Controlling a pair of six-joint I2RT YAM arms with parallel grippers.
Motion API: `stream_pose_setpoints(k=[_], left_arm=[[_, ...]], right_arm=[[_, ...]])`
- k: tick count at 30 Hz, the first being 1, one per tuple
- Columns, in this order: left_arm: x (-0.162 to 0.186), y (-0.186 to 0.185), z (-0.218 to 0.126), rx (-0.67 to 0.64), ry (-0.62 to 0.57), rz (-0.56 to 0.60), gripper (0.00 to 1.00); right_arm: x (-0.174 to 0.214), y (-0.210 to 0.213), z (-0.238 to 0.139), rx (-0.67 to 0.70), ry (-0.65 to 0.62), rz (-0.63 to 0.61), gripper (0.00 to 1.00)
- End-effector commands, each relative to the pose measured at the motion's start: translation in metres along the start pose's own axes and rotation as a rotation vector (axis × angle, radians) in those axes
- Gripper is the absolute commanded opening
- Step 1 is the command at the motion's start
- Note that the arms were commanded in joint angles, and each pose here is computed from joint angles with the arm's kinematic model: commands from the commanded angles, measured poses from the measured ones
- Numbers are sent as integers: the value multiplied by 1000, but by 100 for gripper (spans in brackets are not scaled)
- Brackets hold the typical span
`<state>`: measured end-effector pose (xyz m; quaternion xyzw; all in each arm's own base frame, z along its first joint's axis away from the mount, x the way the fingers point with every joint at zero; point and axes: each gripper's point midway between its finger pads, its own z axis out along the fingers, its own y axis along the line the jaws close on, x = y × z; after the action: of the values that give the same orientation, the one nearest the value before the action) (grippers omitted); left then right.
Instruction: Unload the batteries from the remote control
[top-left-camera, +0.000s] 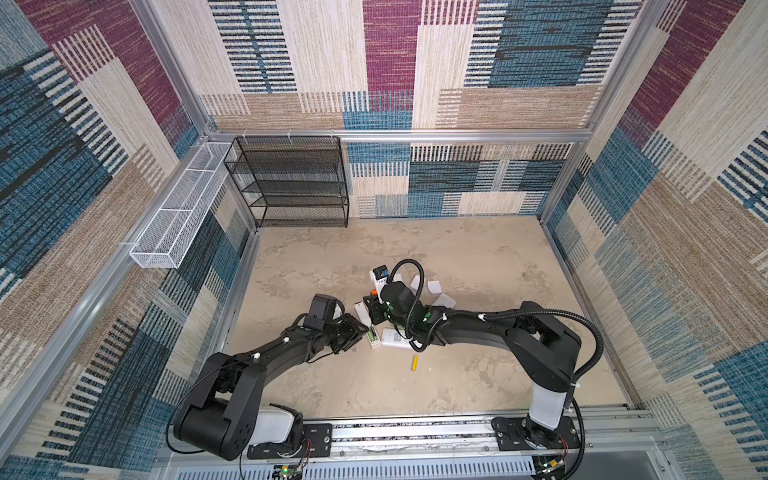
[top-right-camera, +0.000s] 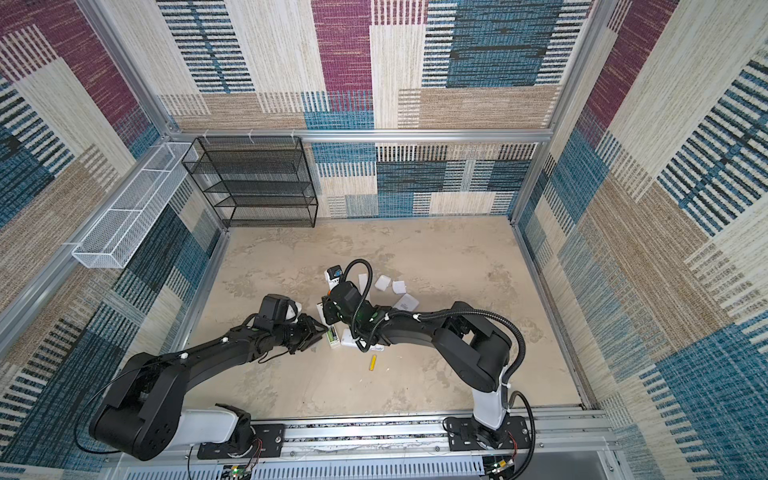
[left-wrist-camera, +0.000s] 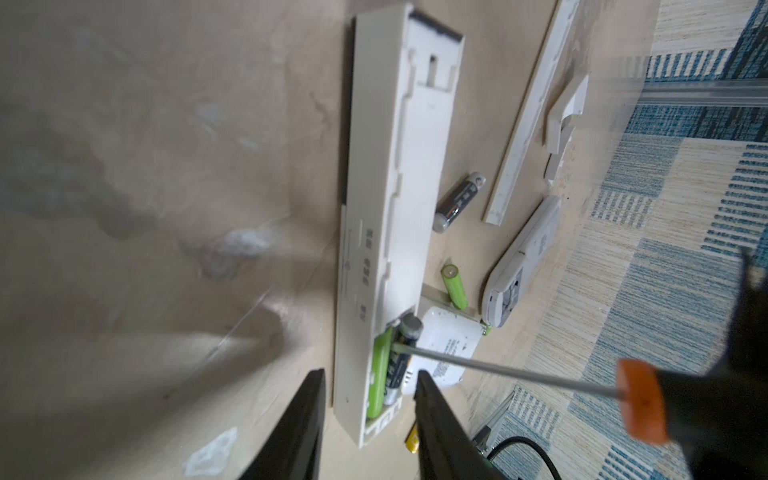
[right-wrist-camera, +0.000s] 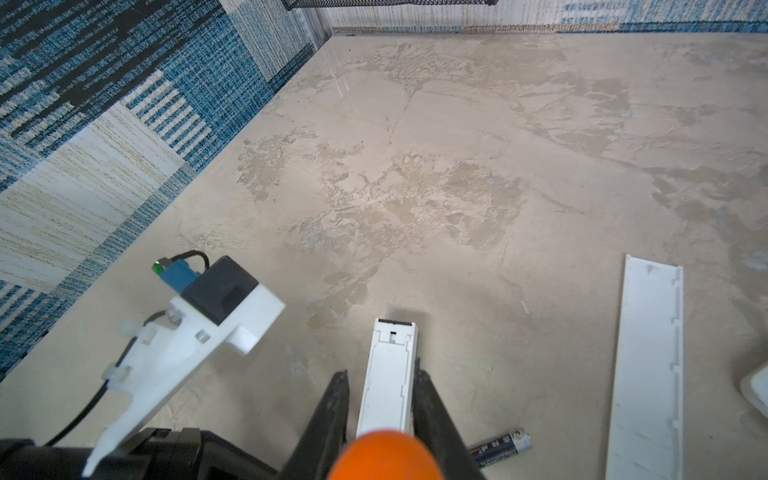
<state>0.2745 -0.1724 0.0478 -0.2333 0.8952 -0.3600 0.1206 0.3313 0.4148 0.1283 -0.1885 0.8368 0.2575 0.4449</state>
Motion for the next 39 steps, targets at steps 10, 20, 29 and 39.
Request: stream_pose_setpoints(k=[10, 20, 29, 39], left_arm=[[-32, 12, 13, -180, -62, -34, 46], [-31, 31, 30, -279, -4, -40, 44], [-28, 43, 35, -315, 17, -43, 40], [-25, 46, 38, -320, 34, -39, 37]], right_arm=[[5, -4, -4, 32, 3, -58, 0], [-5, -1, -13, 30, -24, -82, 0], [-8, -1, -16, 39, -19, -103, 0], [1, 11, -7, 31, 35, -190, 0]])
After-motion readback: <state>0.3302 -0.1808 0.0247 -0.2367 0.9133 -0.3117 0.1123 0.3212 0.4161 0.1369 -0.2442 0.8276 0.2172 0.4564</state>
